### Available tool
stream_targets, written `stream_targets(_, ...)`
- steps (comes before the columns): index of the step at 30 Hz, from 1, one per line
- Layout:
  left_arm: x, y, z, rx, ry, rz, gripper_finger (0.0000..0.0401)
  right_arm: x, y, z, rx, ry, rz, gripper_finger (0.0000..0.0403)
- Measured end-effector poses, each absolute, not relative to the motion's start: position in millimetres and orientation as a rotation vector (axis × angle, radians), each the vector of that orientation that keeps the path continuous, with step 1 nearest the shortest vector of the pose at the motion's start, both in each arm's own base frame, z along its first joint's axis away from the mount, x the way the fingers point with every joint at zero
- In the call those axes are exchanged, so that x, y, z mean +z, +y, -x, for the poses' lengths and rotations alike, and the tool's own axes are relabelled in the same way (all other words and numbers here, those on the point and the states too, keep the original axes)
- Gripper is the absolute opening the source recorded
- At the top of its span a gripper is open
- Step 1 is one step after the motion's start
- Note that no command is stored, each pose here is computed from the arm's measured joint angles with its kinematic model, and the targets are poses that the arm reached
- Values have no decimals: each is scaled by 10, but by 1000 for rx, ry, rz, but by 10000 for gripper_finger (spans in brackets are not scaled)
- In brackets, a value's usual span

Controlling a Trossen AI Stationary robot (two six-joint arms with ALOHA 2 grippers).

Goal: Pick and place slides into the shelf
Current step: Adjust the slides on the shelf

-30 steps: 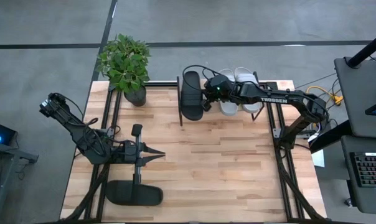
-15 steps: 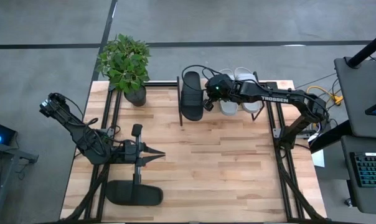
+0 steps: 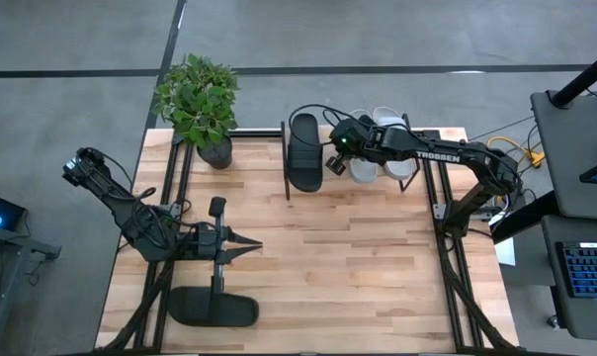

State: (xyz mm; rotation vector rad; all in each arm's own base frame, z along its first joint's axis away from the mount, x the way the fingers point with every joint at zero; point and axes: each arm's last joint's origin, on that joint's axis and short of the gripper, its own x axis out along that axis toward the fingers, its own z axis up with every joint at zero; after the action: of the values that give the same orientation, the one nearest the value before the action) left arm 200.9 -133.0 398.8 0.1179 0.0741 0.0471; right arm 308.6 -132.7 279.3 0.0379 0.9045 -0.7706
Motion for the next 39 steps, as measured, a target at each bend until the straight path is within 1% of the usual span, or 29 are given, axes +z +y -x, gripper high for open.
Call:
stream_targets(14, 3988, -1330, -2009, 47, 74, -118, 4, 2776, -1252, -3049, -775, 978, -7, 8)
stream_targets(22, 3988, -1330, -2009, 47, 74, -118, 4, 2828, -1215, -3020, -760, 1033, -2, 8)
stream_targets(34, 3987, -1330, -2009, 47, 75, -118, 4, 2889, -1218, -3037, -757, 1009, -15, 8)
stream_targets(37, 3986, -1330, -2009, 47, 76, -119, 4, 2898, -1190, -3044, -742, 1004, -15, 8)
stream_targets(39, 3986, -1330, -2009, 47, 76, -119, 4, 2922, -1146, -3056, -699, 988, -24, 8)
